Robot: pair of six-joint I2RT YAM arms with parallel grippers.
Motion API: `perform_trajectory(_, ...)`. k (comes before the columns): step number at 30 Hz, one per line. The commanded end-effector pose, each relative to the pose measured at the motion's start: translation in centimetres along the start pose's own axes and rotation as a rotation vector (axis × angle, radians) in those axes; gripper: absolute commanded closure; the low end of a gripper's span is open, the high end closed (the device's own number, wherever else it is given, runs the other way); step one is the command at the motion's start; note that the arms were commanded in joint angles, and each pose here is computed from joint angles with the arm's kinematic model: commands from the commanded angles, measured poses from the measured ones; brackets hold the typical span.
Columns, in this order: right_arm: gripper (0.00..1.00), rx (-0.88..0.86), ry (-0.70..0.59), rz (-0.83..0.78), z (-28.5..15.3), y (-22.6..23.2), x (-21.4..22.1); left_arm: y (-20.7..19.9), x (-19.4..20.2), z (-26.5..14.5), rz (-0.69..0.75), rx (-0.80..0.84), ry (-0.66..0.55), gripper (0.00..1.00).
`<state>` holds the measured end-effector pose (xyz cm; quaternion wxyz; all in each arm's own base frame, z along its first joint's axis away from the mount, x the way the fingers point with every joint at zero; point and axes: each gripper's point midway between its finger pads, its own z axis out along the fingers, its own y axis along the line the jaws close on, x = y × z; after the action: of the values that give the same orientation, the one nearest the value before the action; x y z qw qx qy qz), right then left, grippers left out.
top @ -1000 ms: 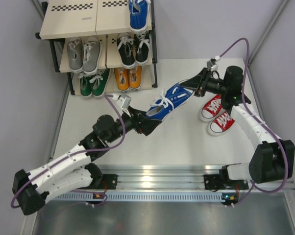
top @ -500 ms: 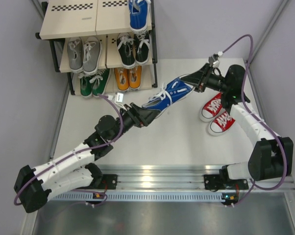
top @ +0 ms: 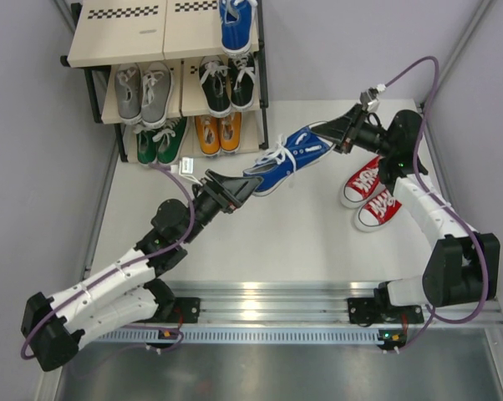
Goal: Place and organize the shoes onto the shoe shelf
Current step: Pick up the shoe at the center of the board, then place the shoe at the shoe shelf.
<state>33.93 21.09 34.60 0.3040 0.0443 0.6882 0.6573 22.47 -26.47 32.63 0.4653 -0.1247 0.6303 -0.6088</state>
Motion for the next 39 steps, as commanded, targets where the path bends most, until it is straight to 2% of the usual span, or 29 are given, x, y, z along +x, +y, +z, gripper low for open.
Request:
perform_trajectory(1,1.0,-0.095,0.045,-0.084,-0.9,3.7,0.4,-1.3,-4.1,-0.4,-0.002,-0.005,-0.162,0.07)
perform_trajectory(4,1.0,-0.093,0.045,-0.082,-0.9,3.6,0.4,-1.2,-4.5,-0.4,-0.007,-0.007,-0.174,0.08)
perform_trajectory(11,1.0,-0.09,0.051,-0.08,-0.9,3.5,0.6,-1.5,-3.3,1.9,-0.028,0.012,-0.1,0.11)
perform_trajectory(15,1.0,-0.084,0.059,-0.074,-0.9,3.2,1.0,-1.8,-3.3,3.2,-0.042,0.037,-0.087,0.19)
perform_trajectory(16,1.0,-0.08,0.061,-0.073,-1.0,3.0,1.0,-1.4,-3.6,3.5,-0.052,0.032,-0.091,0.29)
perform_trajectory(18,1.0,-0.077,0.065,-0.075,-1.0,3.0,1.2,-1.5,-3.7,3.7,-0.057,0.044,-0.08,0.42)
perform_trajectory(19,1.0,-0.076,0.07,-0.076,-1.0,2.9,1.3,-1.1,-4.1,3.9,-0.062,0.037,-0.086,0.67)
perform_trajectory(20,1.0,-0.073,0.073,-0.072,-1.1,2.8,1.3,-1.0,-4.3,3.9,-0.061,0.033,-0.088,0.79)
perform_trajectory(24,1.0,-0.071,0.078,-0.075,-1.1,2.5,1.4,-0.1,-4.9,3.6,-0.038,0.014,-0.101,1.0)
perform_trajectory(29,1.0,-0.06,0.1,-0.141,-0.8,2.7,1.0,-1.0,-5.2,2.1,-0.005,0.055,-0.083,1.0)
perform_trajectory(32,0.81,-0.05,0.113,-0.211,-0.6,2.6,0.7,-1.4,-5.6,0.8,-0.01,0.069,-0.087,1.0)
perform_trajectory(33,0.64,-0.049,0.117,-0.217,-0.5,2.4,0.5,-1.3,-5.7,0.4,-0.013,0.066,-0.09,1.0)
perform_trajectory(35,0.51,-0.056,0.116,-0.235,-0.3,2.7,0.2,-1.6,-5.8,-0.4,-0.028,0.063,-0.086,1.0)
perform_trajectory(36,0.39,-0.055,0.116,-0.245,-0.2,2.6,0.1,-1.3,-5.8,-0.7,-0.033,0.048,-0.083,1.0)
perform_trajectory(39,0.18,-0.05,0.115,-0.293,-0.1,3.1,-0.5,-1.5,-6.5,-1.8,-0.027,0.029,-0.103,1.0)
